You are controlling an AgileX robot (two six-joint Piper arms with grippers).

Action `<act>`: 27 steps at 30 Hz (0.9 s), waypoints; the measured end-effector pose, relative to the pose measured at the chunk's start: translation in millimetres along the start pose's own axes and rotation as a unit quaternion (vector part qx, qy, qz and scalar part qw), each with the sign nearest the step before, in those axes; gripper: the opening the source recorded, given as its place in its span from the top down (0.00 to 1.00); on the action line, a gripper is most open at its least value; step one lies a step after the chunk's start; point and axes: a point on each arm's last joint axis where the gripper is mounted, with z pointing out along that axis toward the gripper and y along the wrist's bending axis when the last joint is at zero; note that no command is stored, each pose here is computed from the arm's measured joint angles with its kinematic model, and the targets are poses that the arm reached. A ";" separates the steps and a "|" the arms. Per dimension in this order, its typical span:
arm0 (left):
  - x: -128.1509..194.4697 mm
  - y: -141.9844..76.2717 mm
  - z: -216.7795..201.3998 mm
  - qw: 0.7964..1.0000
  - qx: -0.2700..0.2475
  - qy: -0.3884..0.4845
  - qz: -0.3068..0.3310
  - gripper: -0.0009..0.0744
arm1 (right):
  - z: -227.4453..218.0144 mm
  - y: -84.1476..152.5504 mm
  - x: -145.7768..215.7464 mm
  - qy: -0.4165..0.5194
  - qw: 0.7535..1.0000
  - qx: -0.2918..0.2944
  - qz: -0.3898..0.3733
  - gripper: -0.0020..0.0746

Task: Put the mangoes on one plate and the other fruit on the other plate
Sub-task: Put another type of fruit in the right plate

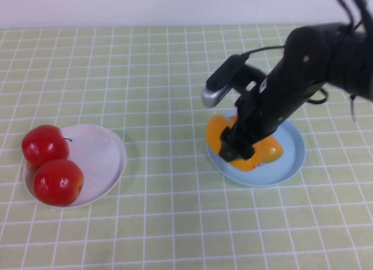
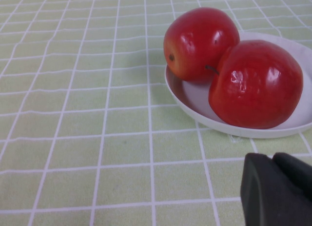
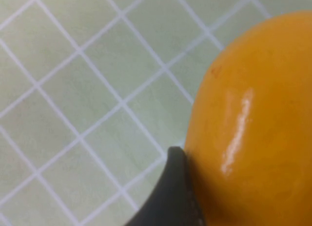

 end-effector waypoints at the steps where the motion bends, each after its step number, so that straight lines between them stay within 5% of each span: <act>1: 0.0 0.0 0.0 1.000 0.000 0.000 0.000 0.99 | 6.6 0.5 -0.5 0.002 1.000 -0.005 -0.004 0.26; 11: 0.0 0.0 0.0 1.000 0.000 0.000 0.000 0.99 | 54.2 -4.0 5.9 0.039 0.999 -0.019 0.028 0.26; 27: 0.0 0.0 0.0 1.000 0.000 0.000 0.000 0.99 | 56.0 -13.8 5.5 0.026 0.998 0.011 0.062 0.26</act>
